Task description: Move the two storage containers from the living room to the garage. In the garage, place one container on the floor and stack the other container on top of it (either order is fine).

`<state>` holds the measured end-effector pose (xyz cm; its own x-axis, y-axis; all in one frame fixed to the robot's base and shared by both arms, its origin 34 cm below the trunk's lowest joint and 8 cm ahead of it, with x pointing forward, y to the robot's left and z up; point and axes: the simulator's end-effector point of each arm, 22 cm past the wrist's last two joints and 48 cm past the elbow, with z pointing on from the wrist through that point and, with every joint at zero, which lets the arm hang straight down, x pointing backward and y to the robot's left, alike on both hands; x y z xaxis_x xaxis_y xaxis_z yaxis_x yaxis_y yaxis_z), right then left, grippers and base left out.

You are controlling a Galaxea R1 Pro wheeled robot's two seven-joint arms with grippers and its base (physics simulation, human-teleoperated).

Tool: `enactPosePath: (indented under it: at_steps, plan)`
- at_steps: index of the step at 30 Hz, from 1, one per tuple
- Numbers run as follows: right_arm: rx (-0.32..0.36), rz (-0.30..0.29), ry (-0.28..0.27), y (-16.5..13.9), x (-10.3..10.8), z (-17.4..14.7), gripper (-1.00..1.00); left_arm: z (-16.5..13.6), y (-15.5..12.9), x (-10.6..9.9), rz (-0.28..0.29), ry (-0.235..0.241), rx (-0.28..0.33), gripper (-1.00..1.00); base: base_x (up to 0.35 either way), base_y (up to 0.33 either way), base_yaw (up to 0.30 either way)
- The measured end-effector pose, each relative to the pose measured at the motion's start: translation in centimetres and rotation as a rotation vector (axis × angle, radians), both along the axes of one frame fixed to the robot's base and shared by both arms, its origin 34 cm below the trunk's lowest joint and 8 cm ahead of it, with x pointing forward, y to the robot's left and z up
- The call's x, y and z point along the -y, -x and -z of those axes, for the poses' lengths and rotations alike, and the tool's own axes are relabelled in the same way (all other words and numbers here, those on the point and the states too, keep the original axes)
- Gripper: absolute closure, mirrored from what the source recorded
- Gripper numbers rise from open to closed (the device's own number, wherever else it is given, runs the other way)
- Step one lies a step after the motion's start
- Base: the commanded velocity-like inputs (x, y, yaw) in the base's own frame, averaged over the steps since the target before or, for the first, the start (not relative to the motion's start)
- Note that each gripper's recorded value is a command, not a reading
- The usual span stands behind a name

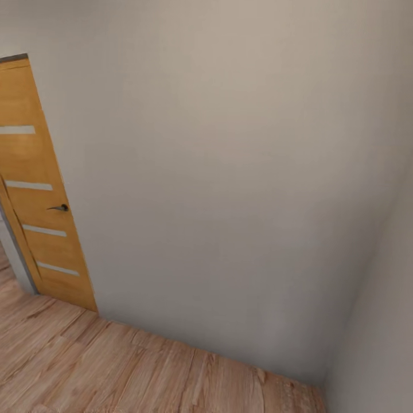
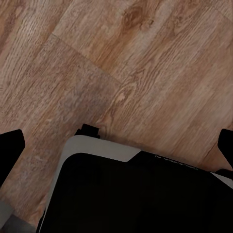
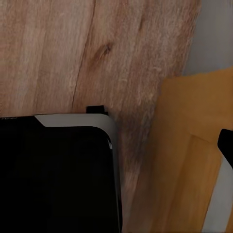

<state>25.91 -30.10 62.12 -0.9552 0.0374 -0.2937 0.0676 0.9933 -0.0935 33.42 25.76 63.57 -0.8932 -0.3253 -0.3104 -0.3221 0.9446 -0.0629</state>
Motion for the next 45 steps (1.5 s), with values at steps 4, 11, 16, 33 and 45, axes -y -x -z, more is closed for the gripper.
enactPosePath:
  at_steps: [4, 11, 16, 33, 45]
  plan:
    - [0.000, 0.000, 0.001, 0.00, 0.05, 0.00, -1.00, -0.02, -0.06, 0.05, 0.001, 0.000, 0.003, -1.00, 0.000, 0.000, 0.269]
    - [0.000, 0.000, 0.001, 0.00, 0.05, 0.00, -1.00, -0.03, -0.08, 0.09, 0.001, 0.000, 0.004, -1.00, 0.000, 0.000, 0.270]
    - [0.000, 0.000, 0.001, 0.00, 0.05, 0.00, -1.00, -0.05, -0.15, 0.27, 0.002, 0.001, 0.007, -1.00, 0.000, 0.000, 0.270]
    - [0.001, 0.000, 0.000, 0.02, -0.01, -0.02, -1.00, -0.03, 0.01, 0.01, -0.002, 0.000, 0.001, -1.00, 0.198, 0.000, 0.091]
    - [0.001, -0.002, -0.004, 0.01, -0.30, 0.00, -1.00, -0.02, 0.02, 0.00, -0.002, 0.000, 0.001, -1.00, 0.314, 0.000, 0.245]
